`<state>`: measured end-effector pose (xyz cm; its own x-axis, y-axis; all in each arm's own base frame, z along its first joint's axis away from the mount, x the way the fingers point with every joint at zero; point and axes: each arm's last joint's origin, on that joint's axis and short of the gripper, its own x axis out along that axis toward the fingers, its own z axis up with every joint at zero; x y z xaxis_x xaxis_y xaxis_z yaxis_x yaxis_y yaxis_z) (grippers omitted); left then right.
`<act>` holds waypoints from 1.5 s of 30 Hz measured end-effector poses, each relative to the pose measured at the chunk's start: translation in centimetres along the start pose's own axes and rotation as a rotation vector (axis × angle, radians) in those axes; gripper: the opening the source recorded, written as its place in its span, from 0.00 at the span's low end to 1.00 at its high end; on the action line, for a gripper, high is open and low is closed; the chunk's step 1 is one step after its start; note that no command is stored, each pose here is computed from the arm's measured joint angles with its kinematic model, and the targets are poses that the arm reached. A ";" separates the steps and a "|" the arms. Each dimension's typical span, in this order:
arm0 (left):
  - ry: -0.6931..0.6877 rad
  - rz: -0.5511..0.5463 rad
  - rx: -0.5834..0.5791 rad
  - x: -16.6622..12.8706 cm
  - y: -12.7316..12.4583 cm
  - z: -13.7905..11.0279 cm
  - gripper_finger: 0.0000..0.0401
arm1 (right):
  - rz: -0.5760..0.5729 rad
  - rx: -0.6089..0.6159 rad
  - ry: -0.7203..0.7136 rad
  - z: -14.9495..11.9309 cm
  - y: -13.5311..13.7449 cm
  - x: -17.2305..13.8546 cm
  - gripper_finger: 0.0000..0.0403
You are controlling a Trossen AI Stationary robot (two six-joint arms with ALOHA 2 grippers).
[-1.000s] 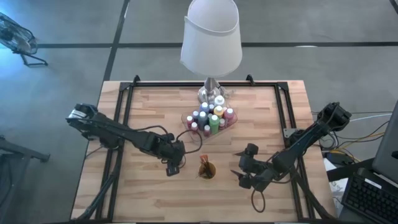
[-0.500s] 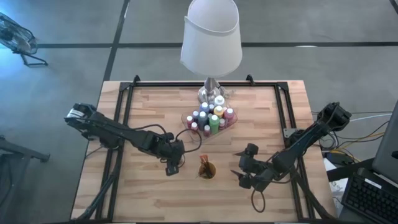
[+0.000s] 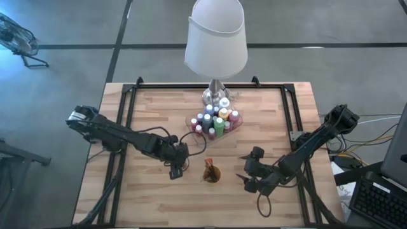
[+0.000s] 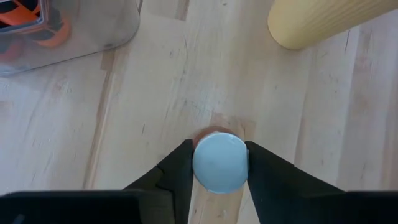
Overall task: Pick & Place Paint Supplies
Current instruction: Put the brown bottle into the transparent bin
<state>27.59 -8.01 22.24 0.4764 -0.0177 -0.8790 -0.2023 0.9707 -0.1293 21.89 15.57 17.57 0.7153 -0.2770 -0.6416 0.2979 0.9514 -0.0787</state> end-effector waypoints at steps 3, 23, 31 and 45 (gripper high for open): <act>0.000 0.000 0.004 0.0 0.0 0.0 0.32 | 0.000 0.000 0.000 0.0 0.0 0.0 0.90; -0.063 -0.018 0.023 -4.5 -0.6 4.0 0.32 | 0.000 0.000 0.000 0.0 0.0 0.0 0.90; -0.202 0.034 0.058 -10.1 -0.4 7.7 0.32 | -0.001 -0.001 0.001 0.0 0.0 0.0 0.90; -0.270 0.128 0.006 -9.8 4.3 11.2 0.32 | -0.004 -0.006 0.005 -0.1 0.0 0.0 0.90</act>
<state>31.66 -0.94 35.46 0.6582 0.1684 -0.7337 -0.2707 0.9624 -0.0219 21.83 15.53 17.53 0.7110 -0.2801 -0.6450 0.2965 0.9511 -0.0861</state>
